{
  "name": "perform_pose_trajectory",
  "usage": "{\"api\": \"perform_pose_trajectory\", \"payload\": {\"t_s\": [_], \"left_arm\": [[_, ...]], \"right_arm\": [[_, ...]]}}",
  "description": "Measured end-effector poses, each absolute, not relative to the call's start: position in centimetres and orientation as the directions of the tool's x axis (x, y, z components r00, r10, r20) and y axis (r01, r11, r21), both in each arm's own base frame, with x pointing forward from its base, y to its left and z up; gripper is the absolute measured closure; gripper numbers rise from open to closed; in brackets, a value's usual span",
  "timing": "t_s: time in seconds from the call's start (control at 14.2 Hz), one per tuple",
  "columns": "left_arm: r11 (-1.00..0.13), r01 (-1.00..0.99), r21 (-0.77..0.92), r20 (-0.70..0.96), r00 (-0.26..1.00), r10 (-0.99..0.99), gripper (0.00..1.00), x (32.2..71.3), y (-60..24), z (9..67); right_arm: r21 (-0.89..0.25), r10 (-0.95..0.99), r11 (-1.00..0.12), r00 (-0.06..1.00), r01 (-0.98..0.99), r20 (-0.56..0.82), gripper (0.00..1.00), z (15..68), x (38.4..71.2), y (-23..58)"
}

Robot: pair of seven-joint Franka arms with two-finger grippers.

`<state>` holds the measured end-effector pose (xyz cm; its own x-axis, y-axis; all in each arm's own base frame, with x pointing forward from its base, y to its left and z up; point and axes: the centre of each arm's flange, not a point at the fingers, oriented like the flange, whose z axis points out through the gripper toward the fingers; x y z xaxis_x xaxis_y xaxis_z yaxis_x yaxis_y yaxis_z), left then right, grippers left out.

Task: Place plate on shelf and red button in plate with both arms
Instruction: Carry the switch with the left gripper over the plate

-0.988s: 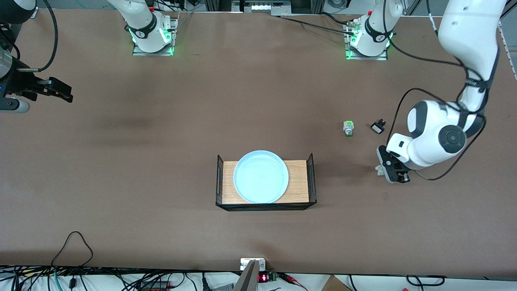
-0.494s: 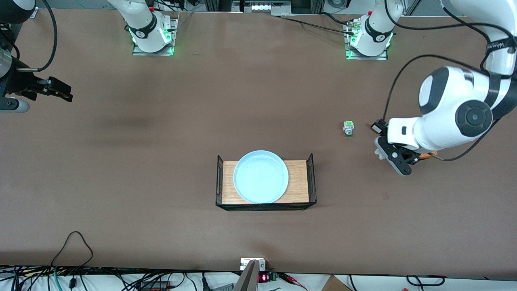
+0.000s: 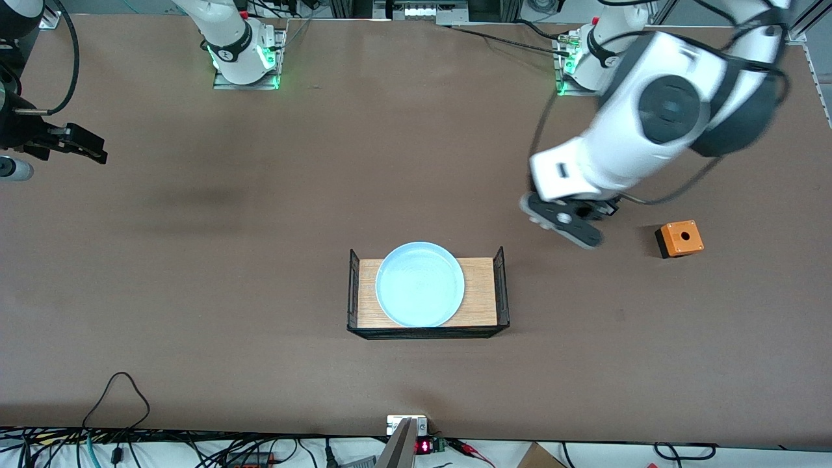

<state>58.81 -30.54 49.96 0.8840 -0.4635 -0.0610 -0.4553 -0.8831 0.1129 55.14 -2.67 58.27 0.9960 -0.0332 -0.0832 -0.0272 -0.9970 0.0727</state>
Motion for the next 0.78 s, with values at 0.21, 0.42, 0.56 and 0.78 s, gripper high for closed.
{"api": "perform_pose_trajectory", "payload": {"t_s": [0.21,0.42,0.56,0.78], "left_arm": [[-0.917,-0.371,0.145,-0.041,0.924,-0.380,0.59,59.0,-37.5,47.4],[-0.937,-0.314,0.152,0.010,0.949,-0.316,0.59,61.9,-40.0,43.6],[-0.941,-0.295,0.163,0.072,0.955,-0.287,0.59,64.1,-40.3,41.4],[-0.939,-0.287,0.192,0.153,0.953,-0.260,0.59,65.9,-40.8,39.6]], "right_arm": [[0.071,-0.023,-0.997,0.996,-0.017,-0.082,0.00,58.3,55.2,-2.0],[0.071,-0.021,-0.997,0.996,-0.016,-0.082,0.00,58.3,55.2,-2.0],[0.071,-0.021,-0.997,0.996,-0.016,-0.081,0.00,58.4,55.2,-2.0],[0.071,-0.022,-0.997,0.997,-0.016,-0.080,0.00,58.4,55.2,-2.0]]}}
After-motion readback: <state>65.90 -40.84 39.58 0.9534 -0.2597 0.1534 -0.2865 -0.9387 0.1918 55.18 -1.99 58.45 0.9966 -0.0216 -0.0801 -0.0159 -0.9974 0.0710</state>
